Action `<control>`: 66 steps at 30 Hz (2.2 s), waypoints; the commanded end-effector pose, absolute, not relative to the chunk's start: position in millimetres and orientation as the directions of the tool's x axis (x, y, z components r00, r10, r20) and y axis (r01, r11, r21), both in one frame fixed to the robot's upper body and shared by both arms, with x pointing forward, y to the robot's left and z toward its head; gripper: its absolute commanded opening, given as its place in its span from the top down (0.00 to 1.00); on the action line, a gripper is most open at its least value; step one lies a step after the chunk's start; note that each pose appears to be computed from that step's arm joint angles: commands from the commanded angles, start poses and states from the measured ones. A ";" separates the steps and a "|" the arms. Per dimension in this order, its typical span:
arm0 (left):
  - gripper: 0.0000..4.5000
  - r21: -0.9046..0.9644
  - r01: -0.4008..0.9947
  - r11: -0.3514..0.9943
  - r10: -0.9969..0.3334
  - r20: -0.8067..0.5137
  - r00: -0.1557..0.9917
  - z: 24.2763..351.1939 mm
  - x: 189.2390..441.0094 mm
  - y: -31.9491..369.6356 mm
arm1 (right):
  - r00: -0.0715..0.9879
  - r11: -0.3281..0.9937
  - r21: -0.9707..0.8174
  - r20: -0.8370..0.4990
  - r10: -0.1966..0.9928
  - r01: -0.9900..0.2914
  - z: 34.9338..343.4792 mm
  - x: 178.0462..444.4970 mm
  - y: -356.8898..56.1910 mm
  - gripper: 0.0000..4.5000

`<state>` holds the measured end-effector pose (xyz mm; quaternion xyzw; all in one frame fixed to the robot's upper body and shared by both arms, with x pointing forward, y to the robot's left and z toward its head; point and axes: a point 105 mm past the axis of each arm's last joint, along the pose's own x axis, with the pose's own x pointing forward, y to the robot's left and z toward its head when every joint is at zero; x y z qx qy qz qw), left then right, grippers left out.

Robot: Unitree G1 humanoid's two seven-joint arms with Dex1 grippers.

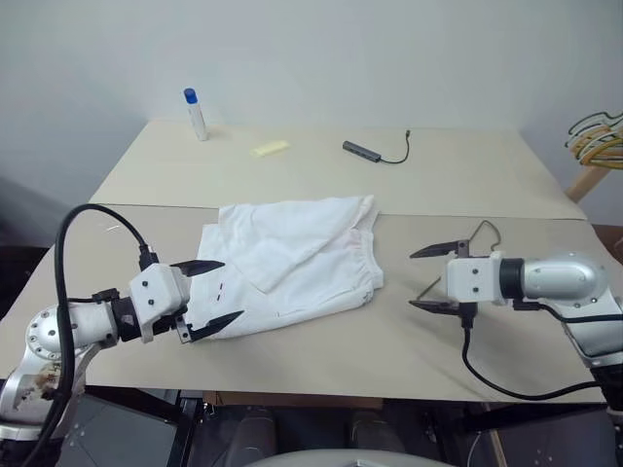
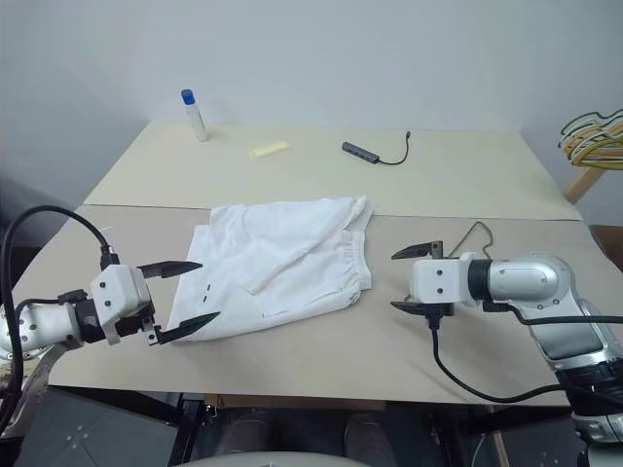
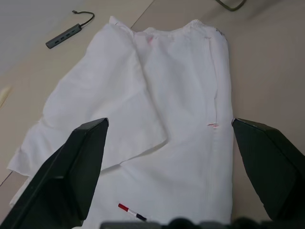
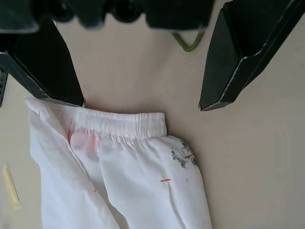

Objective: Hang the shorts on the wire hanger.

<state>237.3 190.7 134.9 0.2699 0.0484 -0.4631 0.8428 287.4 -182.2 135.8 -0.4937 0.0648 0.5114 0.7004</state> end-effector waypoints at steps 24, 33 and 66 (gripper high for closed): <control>0.00 0.420 0.845 0.332 -0.658 -0.538 0.526 115.8 229.2 220.5 | 0.407 -0.220 -0.670 -0.644 0.647 -0.710 87.6 336.1 -121.2 0.01; 0.00 0.414 0.846 0.336 -0.646 -0.552 0.527 114.8 221.8 221.8 | 0.433 -0.221 -0.677 -0.653 0.622 -0.702 73.0 346.5 -118.6 0.50; 0.96 0.285 0.884 0.371 -0.542 -0.707 0.455 59.8 244.1 244.3 | 0.461 -0.187 -0.682 -0.645 0.609 -0.707 72.5 340.8 -122.0 1.00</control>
